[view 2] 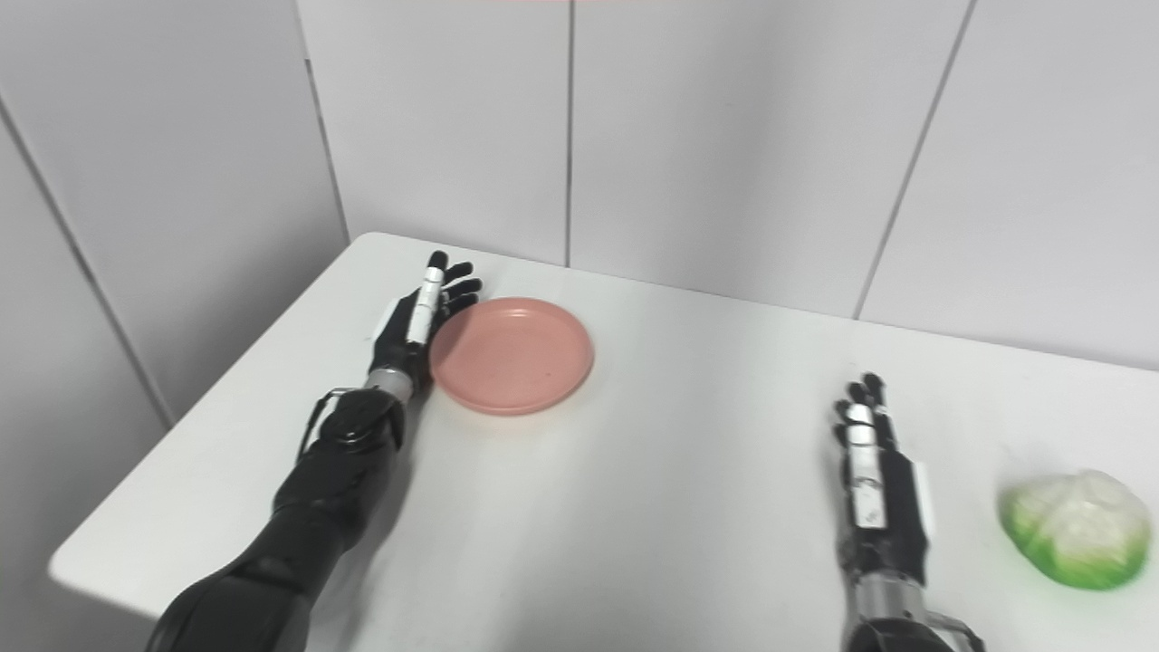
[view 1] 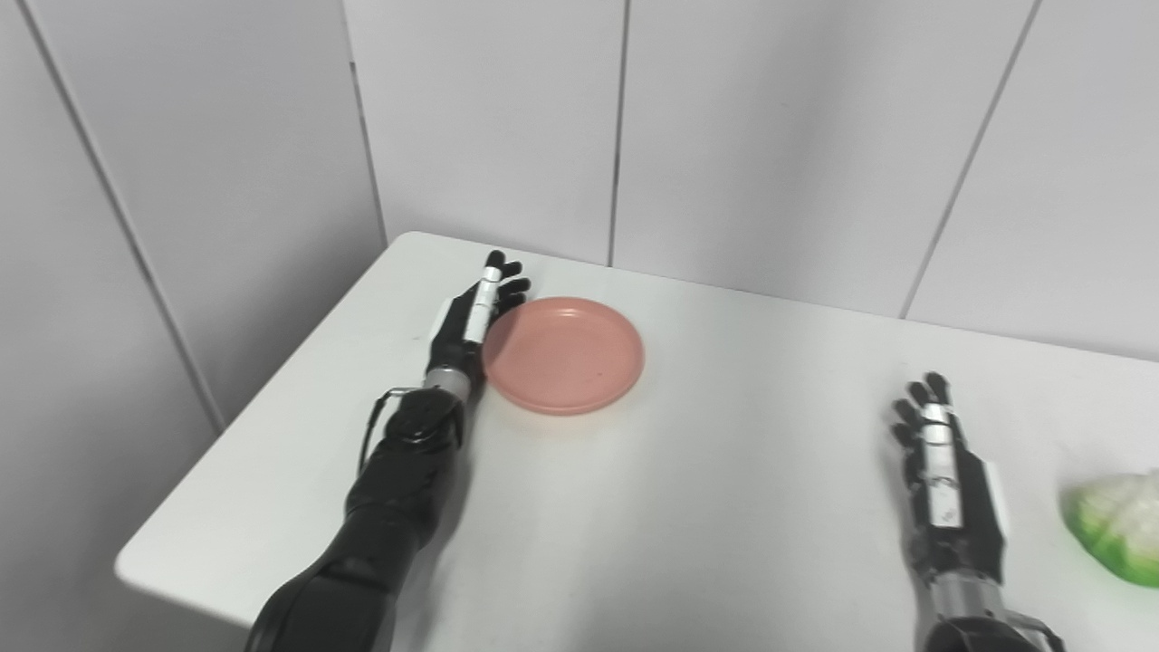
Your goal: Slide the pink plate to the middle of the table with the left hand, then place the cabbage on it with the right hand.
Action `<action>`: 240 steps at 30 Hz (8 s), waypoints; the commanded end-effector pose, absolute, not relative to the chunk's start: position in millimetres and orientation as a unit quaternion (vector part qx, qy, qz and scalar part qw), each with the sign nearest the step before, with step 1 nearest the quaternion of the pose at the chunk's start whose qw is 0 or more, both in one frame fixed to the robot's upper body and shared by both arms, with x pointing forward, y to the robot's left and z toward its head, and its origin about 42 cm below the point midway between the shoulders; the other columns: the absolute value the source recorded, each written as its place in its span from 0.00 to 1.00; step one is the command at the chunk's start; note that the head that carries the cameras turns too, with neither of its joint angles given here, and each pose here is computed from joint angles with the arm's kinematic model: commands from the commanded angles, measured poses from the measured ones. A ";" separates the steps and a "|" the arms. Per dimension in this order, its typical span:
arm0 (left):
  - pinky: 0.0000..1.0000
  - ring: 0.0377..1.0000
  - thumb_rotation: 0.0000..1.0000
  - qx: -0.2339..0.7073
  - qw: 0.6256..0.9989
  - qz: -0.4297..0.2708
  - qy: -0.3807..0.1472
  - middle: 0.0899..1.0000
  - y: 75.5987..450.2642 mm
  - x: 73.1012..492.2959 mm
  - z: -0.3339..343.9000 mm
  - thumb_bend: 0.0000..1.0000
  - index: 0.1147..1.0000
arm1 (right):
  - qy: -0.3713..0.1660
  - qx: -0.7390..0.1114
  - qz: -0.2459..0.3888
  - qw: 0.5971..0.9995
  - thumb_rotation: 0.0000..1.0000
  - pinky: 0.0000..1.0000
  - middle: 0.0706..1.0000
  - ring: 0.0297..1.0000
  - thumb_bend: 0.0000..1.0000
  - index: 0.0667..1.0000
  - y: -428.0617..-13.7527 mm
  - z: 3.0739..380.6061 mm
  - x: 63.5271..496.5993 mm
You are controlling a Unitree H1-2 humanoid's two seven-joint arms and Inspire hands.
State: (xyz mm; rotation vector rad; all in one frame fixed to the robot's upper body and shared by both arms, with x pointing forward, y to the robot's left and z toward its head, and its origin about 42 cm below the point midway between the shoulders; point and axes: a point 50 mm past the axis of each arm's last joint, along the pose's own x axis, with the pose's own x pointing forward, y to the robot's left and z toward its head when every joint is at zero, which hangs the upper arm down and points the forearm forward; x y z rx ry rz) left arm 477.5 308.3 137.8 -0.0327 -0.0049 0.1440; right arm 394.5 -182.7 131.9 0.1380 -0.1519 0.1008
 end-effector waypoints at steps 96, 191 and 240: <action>0.85 0.84 0.96 -0.138 0.983 -0.123 0.001 0.82 141.7 478.6 120.2 0.93 0.79 | 0.072 -0.601 0.036 0.795 0.38 0.65 0.86 0.83 1.00 0.91 -367.6 354.4 432.5; 0.87 0.85 1.00 -0.137 0.986 -0.097 0.000 0.83 110.3 461.0 112.9 0.85 0.81 | -0.164 -0.492 0.073 0.852 0.00 0.36 0.44 0.40 0.53 0.46 -209.1 340.9 446.3; 0.85 0.85 1.00 -0.124 0.988 -0.094 -0.014 0.82 99.2 457.3 118.7 0.81 0.80 | -0.201 -0.556 0.199 0.781 0.01 0.42 0.45 0.49 0.52 0.46 -146.7 242.2 478.4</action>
